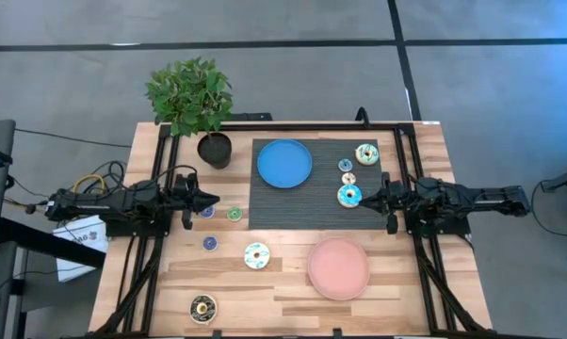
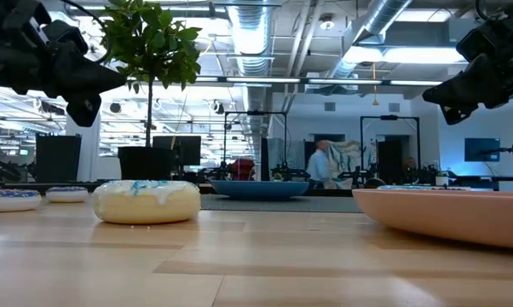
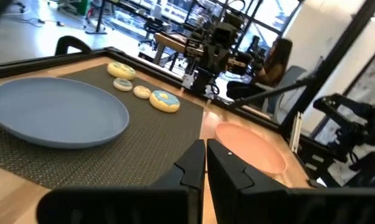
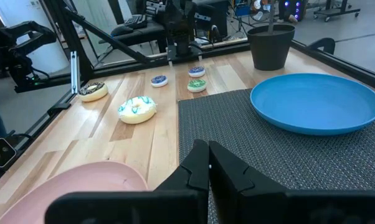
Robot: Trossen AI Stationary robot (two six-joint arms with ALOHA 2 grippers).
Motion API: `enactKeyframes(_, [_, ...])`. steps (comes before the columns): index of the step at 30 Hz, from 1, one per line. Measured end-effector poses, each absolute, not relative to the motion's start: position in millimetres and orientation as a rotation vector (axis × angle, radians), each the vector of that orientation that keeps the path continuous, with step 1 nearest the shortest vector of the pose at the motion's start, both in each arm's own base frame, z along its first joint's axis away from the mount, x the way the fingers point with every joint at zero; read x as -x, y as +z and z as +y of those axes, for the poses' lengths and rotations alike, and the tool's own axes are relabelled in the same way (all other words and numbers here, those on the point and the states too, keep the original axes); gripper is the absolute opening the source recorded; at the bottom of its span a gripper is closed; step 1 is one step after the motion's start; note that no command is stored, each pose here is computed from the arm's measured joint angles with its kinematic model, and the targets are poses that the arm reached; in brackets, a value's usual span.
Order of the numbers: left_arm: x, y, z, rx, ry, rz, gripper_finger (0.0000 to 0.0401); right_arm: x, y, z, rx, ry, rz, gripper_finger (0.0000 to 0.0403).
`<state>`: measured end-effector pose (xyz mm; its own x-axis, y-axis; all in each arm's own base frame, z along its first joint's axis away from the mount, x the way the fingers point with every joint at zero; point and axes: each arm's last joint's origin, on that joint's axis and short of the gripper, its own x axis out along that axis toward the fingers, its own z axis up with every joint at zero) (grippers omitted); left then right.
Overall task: Pick & Place donuts
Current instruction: Put the small blue donut into the blue plate
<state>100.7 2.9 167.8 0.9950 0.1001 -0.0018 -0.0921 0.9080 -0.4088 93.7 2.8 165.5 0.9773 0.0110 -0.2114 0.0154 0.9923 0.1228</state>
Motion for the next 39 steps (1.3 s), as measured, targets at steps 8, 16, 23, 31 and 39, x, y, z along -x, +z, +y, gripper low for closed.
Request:
enactKeyframes(8, [-101,168,3,0.435,0.106,-0.029,0.0009,-94,166,3,-0.124,-0.003,0.213,0.0000])
enactKeyframes(16, [-101,168,2,0.467,0.084,-0.018,0.0009,-94,166,3,-0.124,-0.002,0.213,0.0000])
enactKeyframes(23, [-101,167,-1,0.441,-0.047,0.031,0.0009,-94,166,3,-0.124,-0.002,0.213,0.0000])
enactKeyframes(31, [-95,182,-2,0.350,-0.052,0.115,0.0001,-94,165,3,-0.124,-0.002,0.214,0.0000])
enactKeyframes(39, [-85,214,1,0.315,0.060,0.238,0.0000,-94,166,3,-0.124,-0.002,0.213,0.0000])
